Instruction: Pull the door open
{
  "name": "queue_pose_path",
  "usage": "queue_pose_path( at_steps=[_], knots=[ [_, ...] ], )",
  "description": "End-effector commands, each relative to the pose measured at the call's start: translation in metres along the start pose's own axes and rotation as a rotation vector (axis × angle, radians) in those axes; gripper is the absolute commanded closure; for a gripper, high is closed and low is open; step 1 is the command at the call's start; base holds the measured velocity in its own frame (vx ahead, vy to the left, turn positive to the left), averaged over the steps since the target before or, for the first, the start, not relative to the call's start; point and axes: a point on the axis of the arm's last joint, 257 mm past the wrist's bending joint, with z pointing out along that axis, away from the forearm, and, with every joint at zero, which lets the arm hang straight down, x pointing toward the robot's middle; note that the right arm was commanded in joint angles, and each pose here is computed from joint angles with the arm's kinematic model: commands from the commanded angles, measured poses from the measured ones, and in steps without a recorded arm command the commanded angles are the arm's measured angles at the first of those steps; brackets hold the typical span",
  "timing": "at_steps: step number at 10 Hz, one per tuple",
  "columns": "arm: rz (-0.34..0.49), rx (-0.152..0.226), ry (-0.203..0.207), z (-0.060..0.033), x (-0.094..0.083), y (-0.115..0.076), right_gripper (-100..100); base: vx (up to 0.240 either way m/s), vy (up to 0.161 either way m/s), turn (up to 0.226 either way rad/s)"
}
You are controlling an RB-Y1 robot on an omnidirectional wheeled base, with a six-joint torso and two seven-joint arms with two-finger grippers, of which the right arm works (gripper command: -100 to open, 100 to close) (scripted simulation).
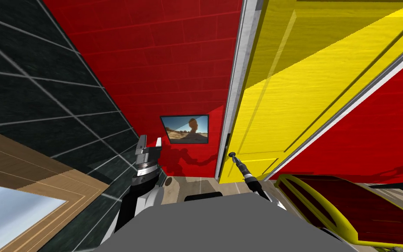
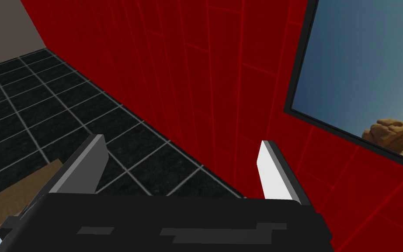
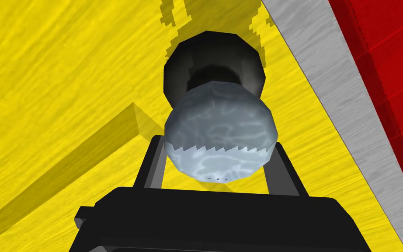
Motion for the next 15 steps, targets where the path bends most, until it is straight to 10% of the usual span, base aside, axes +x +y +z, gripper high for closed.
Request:
queue_pose_path(
  at_steps=[1, 15],
  knots=[
    [0.060, 0.008, 0.001, -0.0013, 0.0042, -0.0006, 100, -0.035, -0.014, 0.060],
    [0.451, 0.035, -0.051, 0.0085, -0.0011, -0.0046, 100, -0.037, -0.021, 0.053]
  ],
)
